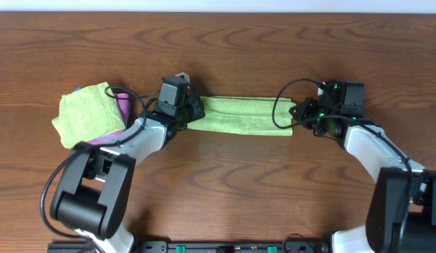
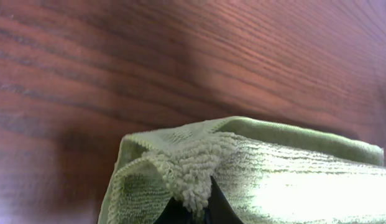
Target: Fold the cloth
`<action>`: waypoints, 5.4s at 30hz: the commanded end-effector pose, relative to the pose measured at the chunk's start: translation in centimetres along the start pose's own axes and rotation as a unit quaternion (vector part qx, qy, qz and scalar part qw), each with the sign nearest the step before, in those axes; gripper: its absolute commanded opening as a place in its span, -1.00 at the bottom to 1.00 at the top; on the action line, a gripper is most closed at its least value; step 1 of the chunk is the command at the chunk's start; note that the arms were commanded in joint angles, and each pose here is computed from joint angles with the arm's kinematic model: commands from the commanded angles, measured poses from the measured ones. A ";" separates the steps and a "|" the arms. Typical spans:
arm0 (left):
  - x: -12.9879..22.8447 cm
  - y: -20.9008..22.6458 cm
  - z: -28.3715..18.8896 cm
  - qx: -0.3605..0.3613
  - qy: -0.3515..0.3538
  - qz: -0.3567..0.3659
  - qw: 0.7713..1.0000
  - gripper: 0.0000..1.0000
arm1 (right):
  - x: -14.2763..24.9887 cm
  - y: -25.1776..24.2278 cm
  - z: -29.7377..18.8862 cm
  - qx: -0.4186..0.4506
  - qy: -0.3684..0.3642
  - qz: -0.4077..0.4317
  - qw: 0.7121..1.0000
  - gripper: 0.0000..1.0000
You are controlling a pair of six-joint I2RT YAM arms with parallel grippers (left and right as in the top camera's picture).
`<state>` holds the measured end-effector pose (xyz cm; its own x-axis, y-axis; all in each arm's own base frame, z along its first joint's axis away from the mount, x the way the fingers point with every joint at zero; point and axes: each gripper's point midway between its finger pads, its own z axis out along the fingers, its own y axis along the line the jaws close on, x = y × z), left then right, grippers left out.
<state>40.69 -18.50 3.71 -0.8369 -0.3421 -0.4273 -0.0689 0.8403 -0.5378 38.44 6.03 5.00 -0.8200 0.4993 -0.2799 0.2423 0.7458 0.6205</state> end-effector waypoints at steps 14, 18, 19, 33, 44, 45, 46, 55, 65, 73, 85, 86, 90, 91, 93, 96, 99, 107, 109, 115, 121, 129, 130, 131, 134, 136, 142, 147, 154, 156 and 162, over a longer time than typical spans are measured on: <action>-3.2 2.7 1.4 -0.058 -0.059 0.002 0.997 -0.81 | -3.2 -1.0 0.6 0.067 -0.078 -0.029 0.994 -0.98; -3.3 2.8 1.4 -0.061 -0.062 0.003 0.996 -0.80 | -3.2 -0.5 0.8 0.065 -0.082 -0.038 0.994 -0.97; -3.4 2.8 1.3 -0.062 -0.064 0.003 0.996 -0.79 | -3.2 -0.3 0.8 0.063 -0.083 -0.041 0.994 -0.97; -4.1 2.5 1.0 -0.058 -0.075 0.006 0.995 0.34 | -2.1 1.3 1.5 0.051 -0.071 -0.071 0.994 0.99; -5.0 0.9 -2.8 -0.059 -0.080 0.037 0.994 0.90 | -1.4 1.9 -0.4 0.055 -0.063 -0.056 0.995 0.99; -4.9 0.7 -3.4 -0.059 -0.076 0.036 0.995 0.90 | -1.2 1.9 -0.7 0.056 -0.061 -0.055 0.995 0.99; -4.7 0.4 -4.0 -0.055 -0.071 0.036 0.995 0.93 | -0.9 2.0 -1.0 0.056 -0.056 -0.054 0.995 0.98; -3.6 -2.8 -6.4 0.013 -0.038 0.020 0.999 -0.88 | 2.5 1.8 -3.8 0.073 0.000 -0.003 0.997 0.98; -2.1 -1.3 -3.7 -0.005 -0.010 0.001 1.000 -0.88 | 5.4 2.7 -4.2 0.046 0.059 0.067 0.995 0.99; 0.2 -0.5 -0.7 -0.016 0.021 0.007 1.000 -0.88 | 5.0 2.4 -3.8 0.051 0.053 0.076 0.994 0.99; 1.1 1.3 1.1 -0.044 0.028 0.005 0.999 -0.89 | 5.9 0.0 -0.5 0.080 0.082 0.113 0.987 0.99; 1.0 1.4 1.1 -0.047 0.027 0.005 0.999 -0.89 | 5.9 -0.1 -0.2 0.080 0.083 0.111 0.987 0.99; 1.2 1.7 1.2 -0.054 0.028 0.005 0.998 -0.89 | 5.6 0.2 0.9 0.078 0.073 0.109 0.988 0.98; 1.3 1.9 1.3 -0.056 0.031 0.004 0.998 -0.88 | 5.5 0.4 1.2 0.076 0.070 0.106 0.989 0.96; 1.6 2.1 1.3 -0.059 0.035 0.003 0.998 -0.89 | 5.5 0.4 1.6 0.081 0.065 0.104 0.989 0.95; 1.7 2.3 1.3 -0.064 0.038 0.004 0.997 -0.88 | 5.7 0.2 2.1 0.091 0.062 0.100 0.989 0.91; 1.8 2.4 1.3 -0.066 0.039 0.004 0.997 -0.88 | 6.1 -0.1 2.6 0.100 0.063 0.104 0.987 0.85; 2.1 2.7 1.2 -0.072 0.045 0.005 0.996 -0.88 | 6.2 -1.3 3.6 0.129 0.054 0.096 0.985 0.73; 2.3 2.9 1.2 -0.076 0.050 0.005 0.996 -0.89 | 6.0 -1.6 3.7 0.136 0.048 0.095 0.985 0.69; 2.7 3.7 1.0 -0.095 0.056 0.011 0.994 -0.88 | 5.0 -1.7 3.8 0.141 0.024 0.088 0.986 0.57; 2.7 3.7 1.0 -0.096 0.055 0.013 0.994 -0.89 | 5.5 -1.9 4.5 0.147 0.027 0.081 0.985 0.29; 2.7 3.7 1.0 -0.096 0.056 0.013 0.994 -0.89 | 7.2 -2.8 6.3 0.162 0.050 0.072 0.983 -0.65; 2.7 3.7 1.0 -0.097 0.056 0.013 0.994 -0.88 | 7.2 -2.8 6.3 0.162 0.050 0.067 0.983 -0.81; 2.7 3.7 1.0 -0.097 0.056 0.013 0.994 -0.89 | 7.2 -2.8 6.3 0.163 0.050 0.065 0.983 -0.93; 2.8 4.3 0.9 -0.111 0.057 0.012 0.992 -0.88 | 7.1 -2.5 5.9 0.161 0.051 0.048 0.985 -0.97; 3.1 4.6 0.8 -0.117 0.062 0.018 0.991 -0.88 | 6.8 -2.0 5.4 0.155 0.048 0.033 0.986 -0.97; 3.2 4.7 0.7 -0.119 0.066 0.020 0.990 -0.88 | 5.0 1.3 3.0 0.114 0.016 -0.008 0.993 -0.97; 3.2 4.7 0.7 -0.119 0.066 0.020 0.991 -0.89 | 4.9 4.1 1.8 0.083 0.003 -0.038 0.996 -0.98; 3.2 4.7 0.7 -0.119 0.066 0.020 0.991 -0.88 | 7.3 7.9 2.7 0.040 0.018 -0.079 0.996 -0.98; 3.3 4.7 0.7 -0.119 0.066 0.020 0.991 -0.88 | 7.7 9.3 2.9 0.024 0.016 -0.088 0.996 -0.97; 3.3 4.6 0.7 -0.117 0.067 0.020 0.991 -0.89 | 8.8 12.1 3.3 -0.010 0.012 -0.101 0.995 -0.97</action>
<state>38.10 -16.72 0.05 -0.9015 -0.2712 -0.3373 -0.1372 0.9182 -0.3716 35.89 19.74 6.81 -0.8656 0.3268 -0.3793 0.0752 0.8338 0.5470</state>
